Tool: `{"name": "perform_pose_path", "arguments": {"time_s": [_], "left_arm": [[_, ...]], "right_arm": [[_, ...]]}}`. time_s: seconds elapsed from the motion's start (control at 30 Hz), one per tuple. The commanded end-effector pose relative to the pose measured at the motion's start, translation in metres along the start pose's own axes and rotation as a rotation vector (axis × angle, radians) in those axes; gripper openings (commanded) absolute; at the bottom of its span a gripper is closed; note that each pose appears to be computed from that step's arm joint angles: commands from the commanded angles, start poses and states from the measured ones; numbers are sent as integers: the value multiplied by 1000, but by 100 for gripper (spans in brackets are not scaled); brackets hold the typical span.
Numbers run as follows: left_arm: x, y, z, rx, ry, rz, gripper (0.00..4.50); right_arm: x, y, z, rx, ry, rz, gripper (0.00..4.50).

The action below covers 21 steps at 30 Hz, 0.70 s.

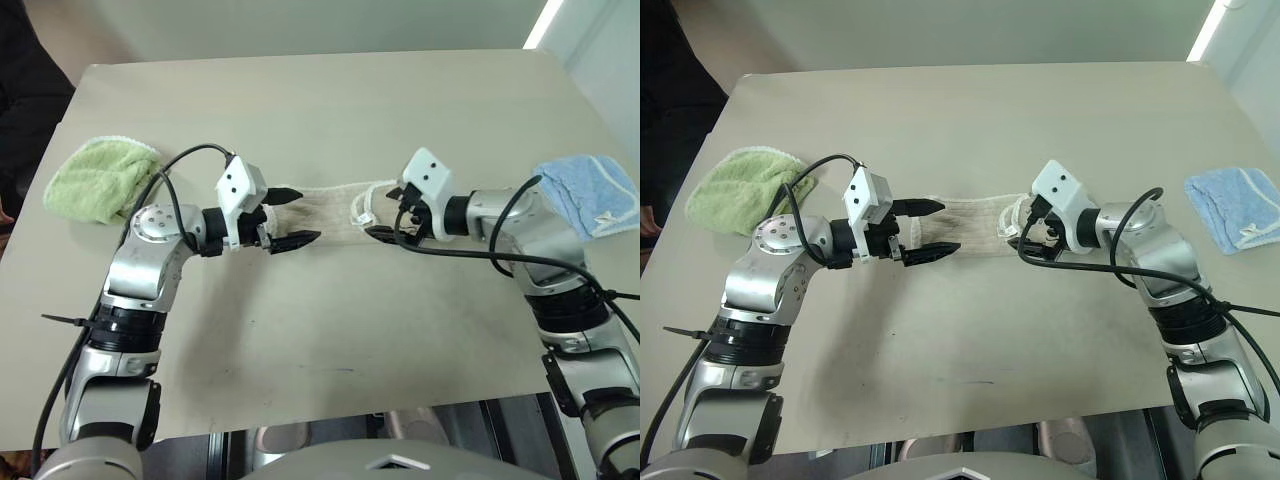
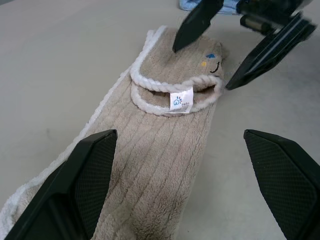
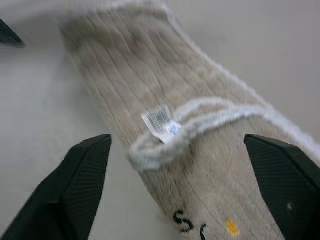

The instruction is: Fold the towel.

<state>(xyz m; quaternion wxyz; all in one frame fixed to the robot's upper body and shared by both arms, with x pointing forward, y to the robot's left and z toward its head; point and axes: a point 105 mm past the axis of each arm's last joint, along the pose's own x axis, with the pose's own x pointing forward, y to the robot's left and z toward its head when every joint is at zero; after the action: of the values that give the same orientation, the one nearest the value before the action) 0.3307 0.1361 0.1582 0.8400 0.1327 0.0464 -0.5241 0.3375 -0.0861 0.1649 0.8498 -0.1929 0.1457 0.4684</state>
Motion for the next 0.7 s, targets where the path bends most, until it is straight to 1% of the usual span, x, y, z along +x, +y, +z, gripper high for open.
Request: {"name": "perform_pose_path", "arguments": {"time_s": [0.03, 0.1, 0.13, 0.2, 0.3, 0.37, 0.4, 0.5, 0.57, 0.7], "left_arm": [[-2, -1, 7, 26, -26, -2, 436], [-2, 0, 7, 25, -26, 1, 436], [-2, 0, 7, 24, -27, 2, 436], [-2, -1, 7, 19, -30, 2, 436], [0, -3, 7, 9, -38, 2, 436], [2, -6, 8, -5, -51, 2, 436], [2, -6, 8, -9, -56, 3, 436], [3, -14, 8, -50, -79, 10, 436], [3, -19, 8, -64, -88, 13, 436], [1, -28, 13, -164, -150, 43, 436]], "right_arm": [[-15, 3, 22, -6, -98, 22, 432], [-21, -6, 29, 39, -148, -18, 432], [-23, -15, 28, 57, -155, -63, 416], [-29, -41, 19, 104, -145, -184, 374], [-31, -57, 9, 142, -136, -254, 273], [-28, -59, 8, 138, -140, -259, 195], [-27, -59, 8, 137, -144, -258, 166], [-20, -57, 9, 149, -168, -244, 61], [-16, -56, 6, 154, -172, -238, 3], [3, -51, -22, 174, -122, -236, 3]]}}
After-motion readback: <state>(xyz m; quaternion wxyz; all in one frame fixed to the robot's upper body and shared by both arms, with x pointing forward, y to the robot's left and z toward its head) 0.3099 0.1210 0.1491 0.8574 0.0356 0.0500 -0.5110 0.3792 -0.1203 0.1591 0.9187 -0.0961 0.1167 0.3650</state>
